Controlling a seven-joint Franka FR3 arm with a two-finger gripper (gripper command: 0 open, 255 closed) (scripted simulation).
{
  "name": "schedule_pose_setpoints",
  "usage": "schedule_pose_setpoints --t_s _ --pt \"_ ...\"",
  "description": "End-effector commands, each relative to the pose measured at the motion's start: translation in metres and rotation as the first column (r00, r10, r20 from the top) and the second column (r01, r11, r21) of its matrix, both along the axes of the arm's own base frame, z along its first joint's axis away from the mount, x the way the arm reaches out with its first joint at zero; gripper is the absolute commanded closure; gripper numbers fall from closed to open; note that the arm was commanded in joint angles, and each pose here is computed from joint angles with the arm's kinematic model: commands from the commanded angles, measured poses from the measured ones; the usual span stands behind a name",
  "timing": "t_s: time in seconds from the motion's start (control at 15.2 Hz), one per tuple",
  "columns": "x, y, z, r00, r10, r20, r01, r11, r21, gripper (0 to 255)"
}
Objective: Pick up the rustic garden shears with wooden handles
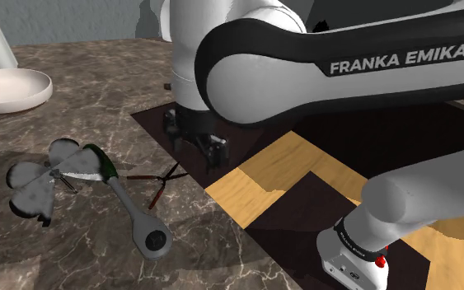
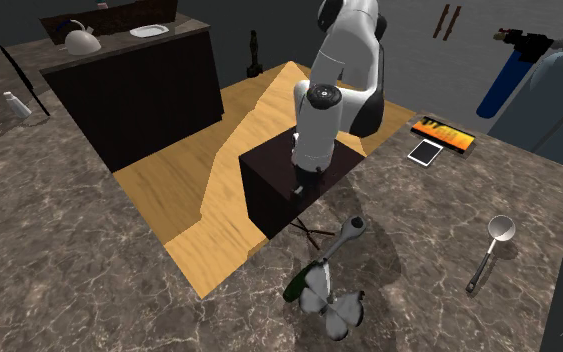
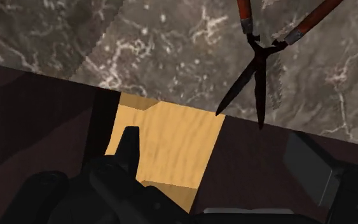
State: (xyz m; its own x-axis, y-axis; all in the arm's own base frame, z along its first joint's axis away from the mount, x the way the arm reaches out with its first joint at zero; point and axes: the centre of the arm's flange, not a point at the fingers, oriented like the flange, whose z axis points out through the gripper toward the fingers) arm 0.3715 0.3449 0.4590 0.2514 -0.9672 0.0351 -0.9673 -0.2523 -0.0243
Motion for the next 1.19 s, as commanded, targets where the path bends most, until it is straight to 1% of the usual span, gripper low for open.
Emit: schedule_pose_setpoints --t_s 0.0,0.13,0.2,0.66,0.79,0.86,1.12 --pt "0.016 0.017 -0.009 0.996 -0.086 -0.006 0.086 0.996 0.012 0" --pt "0.035 0.033 -0.019 0.987 -0.163 -0.014 0.163 0.986 0.018 0" --pt "0.038 0.035 -0.021 0.985 -0.173 -0.015 0.173 0.985 0.019 0" --pt "0.038 0.035 -0.061 0.985 -0.173 -0.015 0.173 0.985 0.019 0" --pt "0.038 0.035 -0.061 0.985 -0.173 -0.015 0.173 0.985 0.019 0" --pt "0.038 0.034 -0.060 0.985 -0.173 -0.015 0.173 0.985 0.019 255" --pt "0.038 0.035 -0.060 0.985 -0.173 -0.015 0.174 0.985 0.019 255"
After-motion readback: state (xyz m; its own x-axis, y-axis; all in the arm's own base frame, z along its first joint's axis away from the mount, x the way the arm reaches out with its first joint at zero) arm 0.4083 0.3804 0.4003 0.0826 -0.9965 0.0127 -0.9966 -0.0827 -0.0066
